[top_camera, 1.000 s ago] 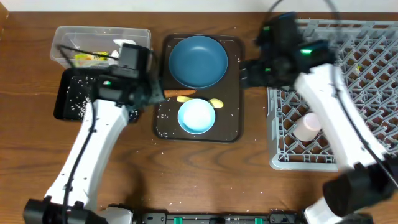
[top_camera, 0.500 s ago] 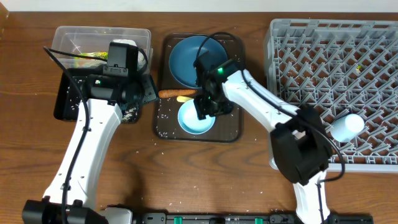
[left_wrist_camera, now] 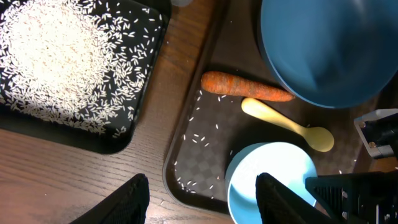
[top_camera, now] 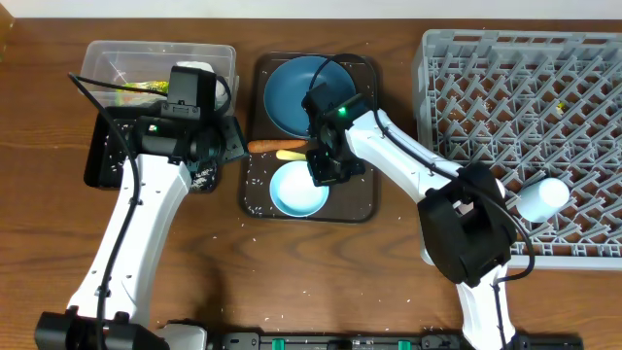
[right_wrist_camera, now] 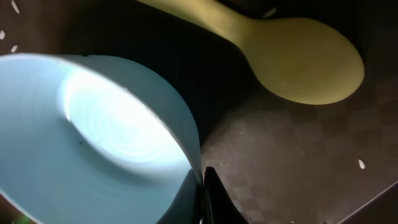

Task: Sort waste into correct bins and load items into the dishwasher rack
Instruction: 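Grasp the light blue bowl on the brown tray with the right gripper, then carry the bowl right and place it in the dish rack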

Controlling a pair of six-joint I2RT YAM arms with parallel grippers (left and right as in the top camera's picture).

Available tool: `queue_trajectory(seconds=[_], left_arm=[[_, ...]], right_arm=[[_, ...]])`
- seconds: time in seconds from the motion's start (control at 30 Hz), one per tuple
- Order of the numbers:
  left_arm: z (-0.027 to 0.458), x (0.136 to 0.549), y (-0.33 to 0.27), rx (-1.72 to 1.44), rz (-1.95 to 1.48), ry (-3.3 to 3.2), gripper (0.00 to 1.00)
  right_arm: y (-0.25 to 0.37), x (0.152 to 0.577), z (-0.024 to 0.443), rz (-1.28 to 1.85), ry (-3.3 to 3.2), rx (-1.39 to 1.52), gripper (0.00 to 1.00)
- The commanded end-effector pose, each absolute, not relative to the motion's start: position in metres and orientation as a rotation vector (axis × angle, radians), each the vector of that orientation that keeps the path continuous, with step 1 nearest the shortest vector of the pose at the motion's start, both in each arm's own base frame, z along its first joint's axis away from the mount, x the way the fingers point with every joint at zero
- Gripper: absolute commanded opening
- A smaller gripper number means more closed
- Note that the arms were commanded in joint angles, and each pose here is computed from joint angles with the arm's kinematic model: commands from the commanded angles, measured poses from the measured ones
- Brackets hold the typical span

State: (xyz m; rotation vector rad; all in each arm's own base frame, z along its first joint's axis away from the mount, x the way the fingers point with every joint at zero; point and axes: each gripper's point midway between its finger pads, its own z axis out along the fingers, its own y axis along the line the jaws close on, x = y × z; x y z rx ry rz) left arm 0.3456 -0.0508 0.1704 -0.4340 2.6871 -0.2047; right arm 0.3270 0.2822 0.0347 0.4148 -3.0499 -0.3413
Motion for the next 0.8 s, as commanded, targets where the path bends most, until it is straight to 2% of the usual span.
queue_trajectory(seconds=[0.0, 0.2, 0.4, 0.53, 0.63, 0.77], left_arm=[[0.173, 0.347, -0.050, -0.447, -0.211, 2.681, 0.58], [0.173, 0.347, -0.050, -0.447, -0.211, 2.681, 0.58], [0.173, 0.347, -0.050, -0.447, -0.211, 2.680, 0.58], [0.173, 0.347, -0.050, -0.447, -0.211, 2.680, 0.58], [0.173, 0.347, -0.050, -0.448, -0.211, 2.681, 0.58], [0.173, 0.350, -0.051, -0.446, -0.214, 2.673, 0.58]], right_arm=[[0.273, 0.337, 0.048, -0.321, -3.101, 0.401, 0.01], [0.241, 0.361, 0.125, -0.311, -3.318, 0.378, 0.01], [0.155, 0.384, 0.217, 0.045, -3.654, 0.146, 0.01], [0.077, 0.393, 0.267, 0.512, -3.791, -0.173, 0.01], [0.019, 0.396, 0.298, 1.020, -3.757, -0.551, 0.01], [-0.026, 0.405, 0.329, 1.632, -3.587, -0.846, 0.01]])
